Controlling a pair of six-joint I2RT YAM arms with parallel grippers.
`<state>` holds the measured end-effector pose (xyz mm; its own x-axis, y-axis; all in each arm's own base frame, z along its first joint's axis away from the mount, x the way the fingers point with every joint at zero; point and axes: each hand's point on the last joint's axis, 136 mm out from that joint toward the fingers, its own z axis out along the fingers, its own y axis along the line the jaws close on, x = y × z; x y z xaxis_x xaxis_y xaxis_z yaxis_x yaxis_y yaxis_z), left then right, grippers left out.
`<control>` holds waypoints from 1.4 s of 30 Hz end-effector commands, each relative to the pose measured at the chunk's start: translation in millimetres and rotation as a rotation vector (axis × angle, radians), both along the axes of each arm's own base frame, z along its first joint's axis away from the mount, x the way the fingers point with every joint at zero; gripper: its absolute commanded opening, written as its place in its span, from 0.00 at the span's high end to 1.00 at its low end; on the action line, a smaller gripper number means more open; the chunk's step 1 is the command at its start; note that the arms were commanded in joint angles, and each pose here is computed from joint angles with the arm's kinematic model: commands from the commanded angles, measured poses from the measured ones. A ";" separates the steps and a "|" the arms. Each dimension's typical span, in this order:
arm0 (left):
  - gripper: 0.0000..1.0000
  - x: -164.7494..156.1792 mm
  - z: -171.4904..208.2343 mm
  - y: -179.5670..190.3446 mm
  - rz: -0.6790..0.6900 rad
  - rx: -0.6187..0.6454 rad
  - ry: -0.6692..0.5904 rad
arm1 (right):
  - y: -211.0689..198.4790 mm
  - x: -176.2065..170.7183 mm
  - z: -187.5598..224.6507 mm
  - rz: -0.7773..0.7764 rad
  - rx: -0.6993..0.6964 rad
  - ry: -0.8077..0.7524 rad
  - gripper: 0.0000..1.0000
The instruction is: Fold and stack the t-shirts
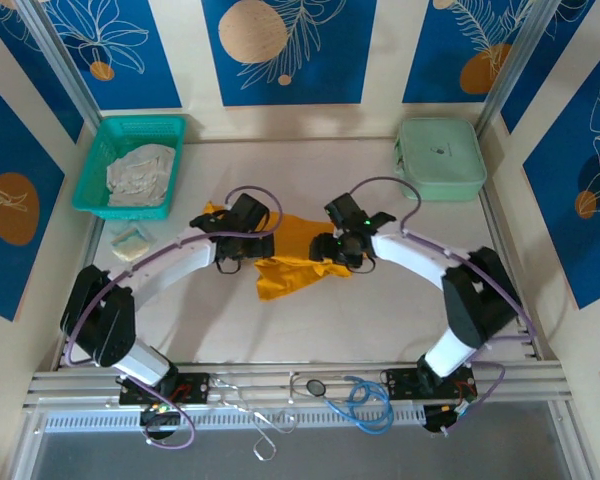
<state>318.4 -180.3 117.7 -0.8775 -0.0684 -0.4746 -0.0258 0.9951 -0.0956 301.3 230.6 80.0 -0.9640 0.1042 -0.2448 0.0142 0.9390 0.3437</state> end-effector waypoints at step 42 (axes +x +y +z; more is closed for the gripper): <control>0.01 78.0 -14.8 -19.5 0.006 -0.385 -0.004 | -60.8 -37.7 193.6 0.001 0.302 -0.272 1.00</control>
